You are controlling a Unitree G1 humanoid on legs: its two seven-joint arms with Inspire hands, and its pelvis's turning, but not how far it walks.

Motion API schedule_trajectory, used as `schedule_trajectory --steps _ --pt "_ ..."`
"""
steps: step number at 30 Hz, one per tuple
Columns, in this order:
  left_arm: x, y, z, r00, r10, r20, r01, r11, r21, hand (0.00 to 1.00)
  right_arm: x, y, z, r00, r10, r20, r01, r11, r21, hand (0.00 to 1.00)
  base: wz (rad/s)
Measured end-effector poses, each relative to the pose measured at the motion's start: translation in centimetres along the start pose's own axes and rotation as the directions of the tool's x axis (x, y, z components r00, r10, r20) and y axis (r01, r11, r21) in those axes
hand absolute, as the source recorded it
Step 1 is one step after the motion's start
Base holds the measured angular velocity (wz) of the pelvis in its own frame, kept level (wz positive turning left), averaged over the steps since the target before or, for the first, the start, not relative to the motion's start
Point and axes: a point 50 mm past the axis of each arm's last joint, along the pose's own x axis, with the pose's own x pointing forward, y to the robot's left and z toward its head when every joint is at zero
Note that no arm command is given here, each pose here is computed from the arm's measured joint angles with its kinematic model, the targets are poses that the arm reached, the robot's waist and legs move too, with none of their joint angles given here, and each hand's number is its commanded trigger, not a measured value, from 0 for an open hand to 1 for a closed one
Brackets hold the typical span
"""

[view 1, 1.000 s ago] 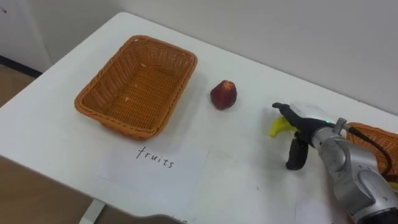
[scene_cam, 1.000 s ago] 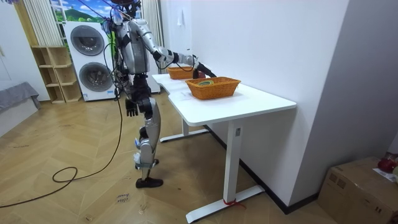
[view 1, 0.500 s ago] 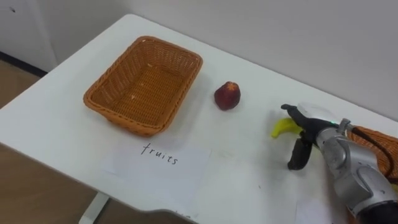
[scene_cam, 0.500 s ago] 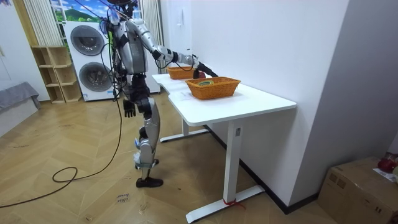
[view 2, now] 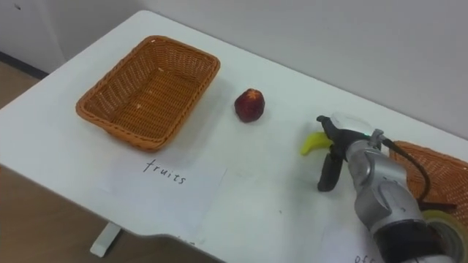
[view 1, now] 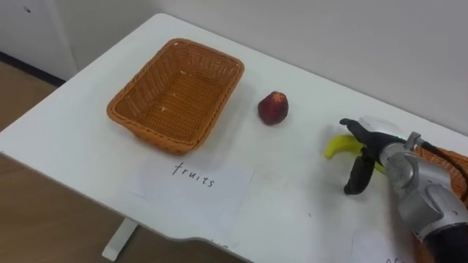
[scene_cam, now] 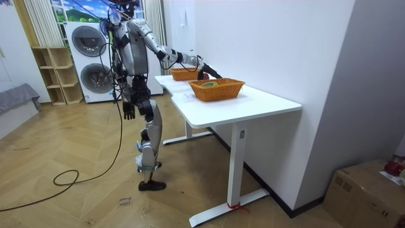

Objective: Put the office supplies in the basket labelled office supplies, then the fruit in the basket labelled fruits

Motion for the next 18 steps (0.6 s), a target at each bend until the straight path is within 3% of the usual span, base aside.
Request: schedule_trajectory --steps 18 --pt "0.3 1.3 2.0 0.998 -0.001 0.065 0.0 1.0 0.004 0.0 1.2 -0.4 -1.9 0.983 0.159 -0.095 -0.156 0.987 0.043 0.0 0.04"
